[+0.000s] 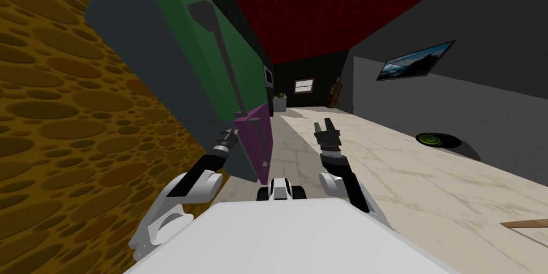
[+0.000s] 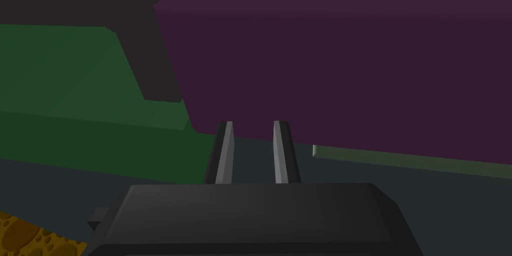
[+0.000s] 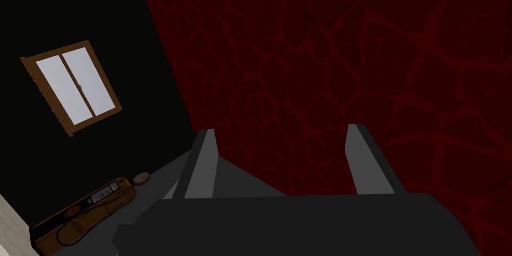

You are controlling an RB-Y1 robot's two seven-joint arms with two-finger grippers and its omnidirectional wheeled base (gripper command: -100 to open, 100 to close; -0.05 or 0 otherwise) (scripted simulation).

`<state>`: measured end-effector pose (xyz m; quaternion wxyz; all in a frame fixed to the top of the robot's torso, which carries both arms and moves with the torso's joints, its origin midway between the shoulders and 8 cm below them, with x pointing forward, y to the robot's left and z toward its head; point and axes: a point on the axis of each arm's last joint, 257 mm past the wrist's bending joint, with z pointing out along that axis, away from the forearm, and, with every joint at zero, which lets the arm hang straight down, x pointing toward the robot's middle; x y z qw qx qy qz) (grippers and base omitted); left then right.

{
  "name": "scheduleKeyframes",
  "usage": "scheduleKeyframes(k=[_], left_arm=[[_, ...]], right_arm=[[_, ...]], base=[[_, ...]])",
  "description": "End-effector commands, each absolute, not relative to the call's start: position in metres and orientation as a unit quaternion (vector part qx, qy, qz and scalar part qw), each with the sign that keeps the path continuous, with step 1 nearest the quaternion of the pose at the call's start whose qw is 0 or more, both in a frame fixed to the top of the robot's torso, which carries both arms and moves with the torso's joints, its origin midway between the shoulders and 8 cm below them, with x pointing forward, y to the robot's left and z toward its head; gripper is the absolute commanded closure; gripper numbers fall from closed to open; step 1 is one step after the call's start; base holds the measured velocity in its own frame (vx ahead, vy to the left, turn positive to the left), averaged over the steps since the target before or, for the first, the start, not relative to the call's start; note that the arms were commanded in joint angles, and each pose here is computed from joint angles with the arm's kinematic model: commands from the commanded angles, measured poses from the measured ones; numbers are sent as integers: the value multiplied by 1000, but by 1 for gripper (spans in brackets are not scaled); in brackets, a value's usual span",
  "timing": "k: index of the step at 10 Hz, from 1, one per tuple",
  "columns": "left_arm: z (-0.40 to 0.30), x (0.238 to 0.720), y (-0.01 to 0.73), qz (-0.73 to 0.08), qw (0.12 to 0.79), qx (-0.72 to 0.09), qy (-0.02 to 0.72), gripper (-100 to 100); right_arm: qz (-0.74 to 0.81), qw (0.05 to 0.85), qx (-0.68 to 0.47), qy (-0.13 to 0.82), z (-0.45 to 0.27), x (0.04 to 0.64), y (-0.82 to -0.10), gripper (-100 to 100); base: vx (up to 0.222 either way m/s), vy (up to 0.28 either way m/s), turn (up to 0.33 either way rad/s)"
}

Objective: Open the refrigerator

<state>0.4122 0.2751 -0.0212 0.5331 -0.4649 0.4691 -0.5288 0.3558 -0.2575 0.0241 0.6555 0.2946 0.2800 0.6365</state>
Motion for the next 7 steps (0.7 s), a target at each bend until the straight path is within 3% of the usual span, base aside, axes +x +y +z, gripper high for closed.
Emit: scheduleKeyframes(k=[1, 7], left_arm=[[-50, 415, 283, -511, 522, -487, 480, -100], [-61, 428, 296, -496, 521, -500, 482, -100]], right_arm=[[636, 656, 295, 280, 24, 356, -258, 0], [636, 655, 295, 280, 24, 356, -258, 0]], base=[[9, -12, 16], [3, -36, 7]])
